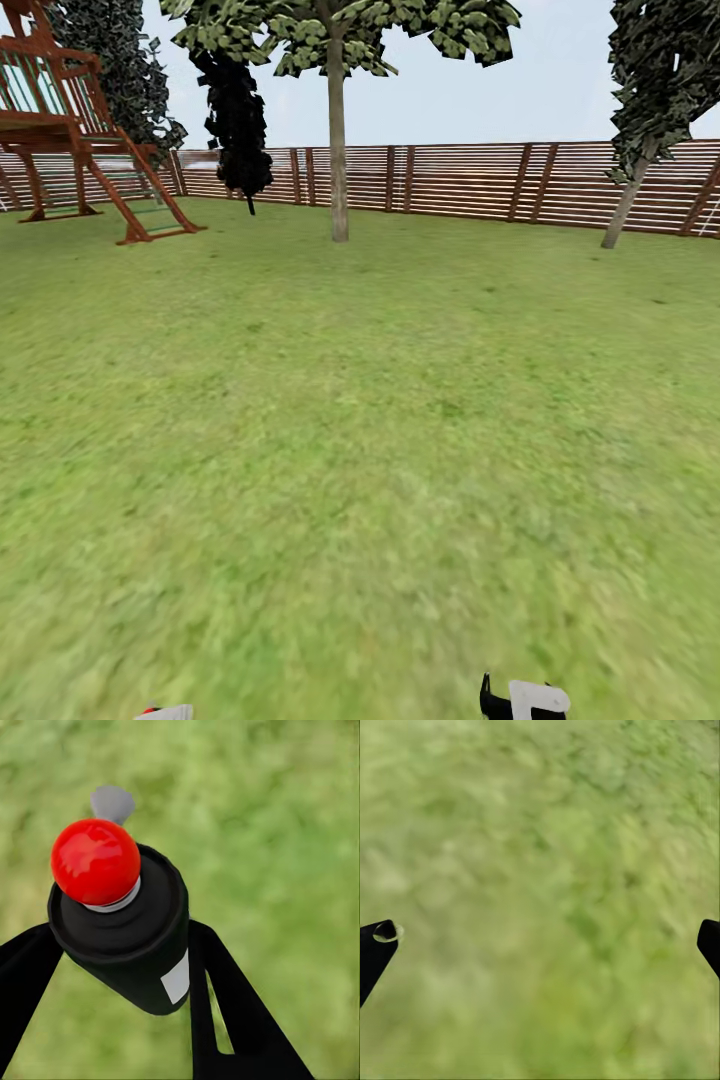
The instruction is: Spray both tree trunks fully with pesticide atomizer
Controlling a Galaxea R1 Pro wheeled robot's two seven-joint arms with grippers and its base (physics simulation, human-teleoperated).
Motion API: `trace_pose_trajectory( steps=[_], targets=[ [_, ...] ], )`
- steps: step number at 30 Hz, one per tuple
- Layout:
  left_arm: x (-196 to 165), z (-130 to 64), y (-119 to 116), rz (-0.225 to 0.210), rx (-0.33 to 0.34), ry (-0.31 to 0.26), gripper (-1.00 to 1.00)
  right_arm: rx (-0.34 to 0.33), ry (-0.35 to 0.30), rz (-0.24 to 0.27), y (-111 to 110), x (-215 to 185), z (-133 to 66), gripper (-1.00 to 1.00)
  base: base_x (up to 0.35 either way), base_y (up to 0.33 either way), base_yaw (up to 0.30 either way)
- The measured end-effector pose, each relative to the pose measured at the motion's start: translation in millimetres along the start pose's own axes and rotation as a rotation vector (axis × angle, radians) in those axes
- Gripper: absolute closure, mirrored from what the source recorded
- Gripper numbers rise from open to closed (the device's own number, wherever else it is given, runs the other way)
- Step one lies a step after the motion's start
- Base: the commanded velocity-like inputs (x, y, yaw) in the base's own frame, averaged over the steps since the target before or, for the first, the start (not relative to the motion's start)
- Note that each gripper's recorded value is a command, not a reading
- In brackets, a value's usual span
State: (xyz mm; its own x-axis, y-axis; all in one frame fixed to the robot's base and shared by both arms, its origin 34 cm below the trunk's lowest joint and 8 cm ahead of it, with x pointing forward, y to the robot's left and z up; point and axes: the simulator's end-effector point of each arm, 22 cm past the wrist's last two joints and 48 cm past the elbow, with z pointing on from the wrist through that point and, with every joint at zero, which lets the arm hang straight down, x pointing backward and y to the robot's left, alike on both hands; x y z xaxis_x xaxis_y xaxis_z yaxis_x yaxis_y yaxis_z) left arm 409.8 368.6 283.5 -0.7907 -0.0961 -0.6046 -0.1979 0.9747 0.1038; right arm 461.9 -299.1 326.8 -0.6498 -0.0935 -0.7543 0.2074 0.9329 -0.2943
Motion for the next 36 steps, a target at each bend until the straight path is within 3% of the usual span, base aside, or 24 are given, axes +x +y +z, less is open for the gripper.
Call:
trace_pose_trajectory(
  steps=[36],
  targets=[
    [-0.1,0.0,0.0,0.000,0.000,-0.001,1.00,0.001,0.000,0.000,-0.2,-0.1,0.1,-1.00,0.338,0.000,0.000]
  ],
)
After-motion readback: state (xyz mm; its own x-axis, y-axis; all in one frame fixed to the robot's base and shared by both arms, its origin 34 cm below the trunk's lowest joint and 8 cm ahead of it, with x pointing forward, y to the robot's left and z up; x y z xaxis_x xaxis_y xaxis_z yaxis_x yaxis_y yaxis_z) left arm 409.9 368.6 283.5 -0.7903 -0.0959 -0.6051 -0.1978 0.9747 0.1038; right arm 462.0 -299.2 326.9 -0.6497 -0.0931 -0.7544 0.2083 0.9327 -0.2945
